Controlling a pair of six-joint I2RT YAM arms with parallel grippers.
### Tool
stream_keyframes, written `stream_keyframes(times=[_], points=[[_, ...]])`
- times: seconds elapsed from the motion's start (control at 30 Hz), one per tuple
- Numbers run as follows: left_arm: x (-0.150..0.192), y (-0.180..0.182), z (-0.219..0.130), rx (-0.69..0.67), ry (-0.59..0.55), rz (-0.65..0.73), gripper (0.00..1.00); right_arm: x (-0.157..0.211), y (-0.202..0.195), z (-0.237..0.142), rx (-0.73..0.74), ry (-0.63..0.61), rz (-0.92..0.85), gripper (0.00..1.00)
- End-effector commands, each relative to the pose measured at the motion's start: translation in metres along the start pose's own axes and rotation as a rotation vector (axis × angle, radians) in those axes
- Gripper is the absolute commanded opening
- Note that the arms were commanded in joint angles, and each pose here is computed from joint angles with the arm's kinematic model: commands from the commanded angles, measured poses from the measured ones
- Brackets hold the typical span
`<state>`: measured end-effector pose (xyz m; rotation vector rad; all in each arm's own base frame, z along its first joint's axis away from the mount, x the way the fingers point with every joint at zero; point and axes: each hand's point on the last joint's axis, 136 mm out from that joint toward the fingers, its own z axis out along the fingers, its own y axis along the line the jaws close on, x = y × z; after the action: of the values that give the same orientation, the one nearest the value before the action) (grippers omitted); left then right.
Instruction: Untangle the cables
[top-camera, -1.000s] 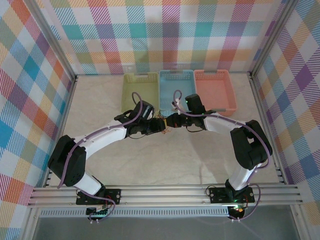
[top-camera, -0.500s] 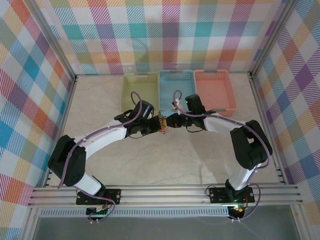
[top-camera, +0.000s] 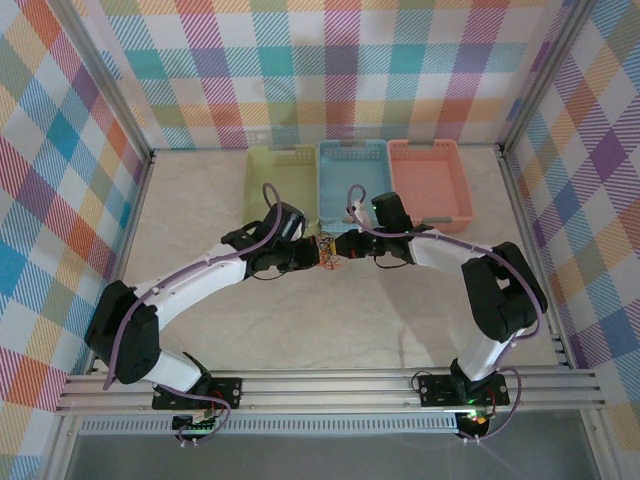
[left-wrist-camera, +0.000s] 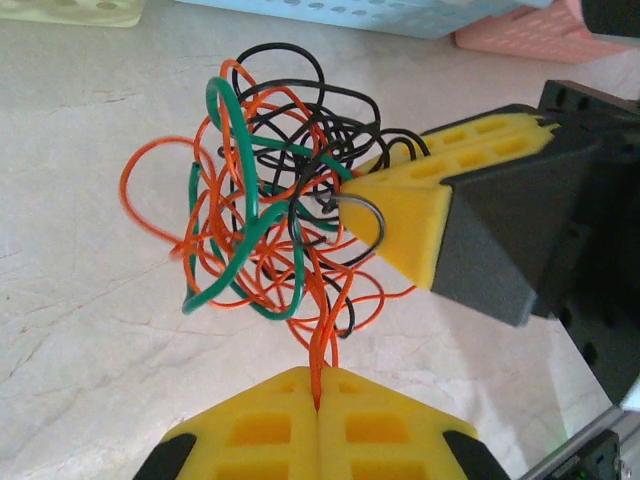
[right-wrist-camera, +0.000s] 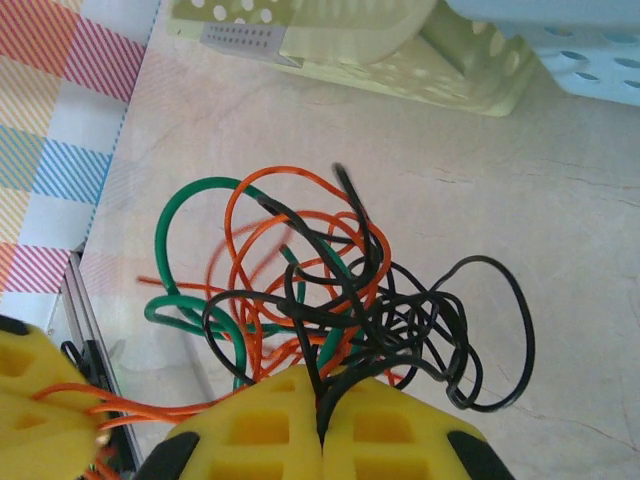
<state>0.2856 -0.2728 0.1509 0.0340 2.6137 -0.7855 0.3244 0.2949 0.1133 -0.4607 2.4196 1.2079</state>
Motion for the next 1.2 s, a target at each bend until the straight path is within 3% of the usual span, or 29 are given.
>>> stream_keyframes(times=[0.0, 0.03, 0.13, 0.3, 0.63, 1.0, 1.17], points=[[0.014, -0.001, -0.012, 0.008, 0.037, 0.055, 0.17, -0.012, 0.006, -0.009, 0.006, -0.055, -0.042, 0.04], [0.017, 0.000, -0.013, 0.004, 0.044, 0.054, 0.27, -0.012, 0.006, -0.009, 0.002, -0.054, -0.043, 0.04], [0.021, 0.000, -0.012, 0.012, 0.063, 0.050, 0.39, -0.011, 0.006, -0.008, -0.002, -0.051, -0.042, 0.04], [0.020, -0.008, -0.012, 0.049, 0.073, 0.033, 0.46, -0.011, 0.006, -0.008, -0.002, -0.050, -0.041, 0.04], [0.008, -0.035, 0.011, 0.114, 0.075, -0.107, 0.47, -0.011, 0.008, -0.008, -0.011, -0.049, -0.041, 0.05], [-0.008, -0.035, 0.024, 0.061, 0.017, -0.144, 0.39, -0.010, 0.008, -0.007, -0.019, -0.044, -0.037, 0.05], [-0.009, -0.030, 0.027, 0.035, 0.005, -0.153, 0.44, -0.010, 0.008, -0.007, -0.020, -0.044, -0.037, 0.05]])
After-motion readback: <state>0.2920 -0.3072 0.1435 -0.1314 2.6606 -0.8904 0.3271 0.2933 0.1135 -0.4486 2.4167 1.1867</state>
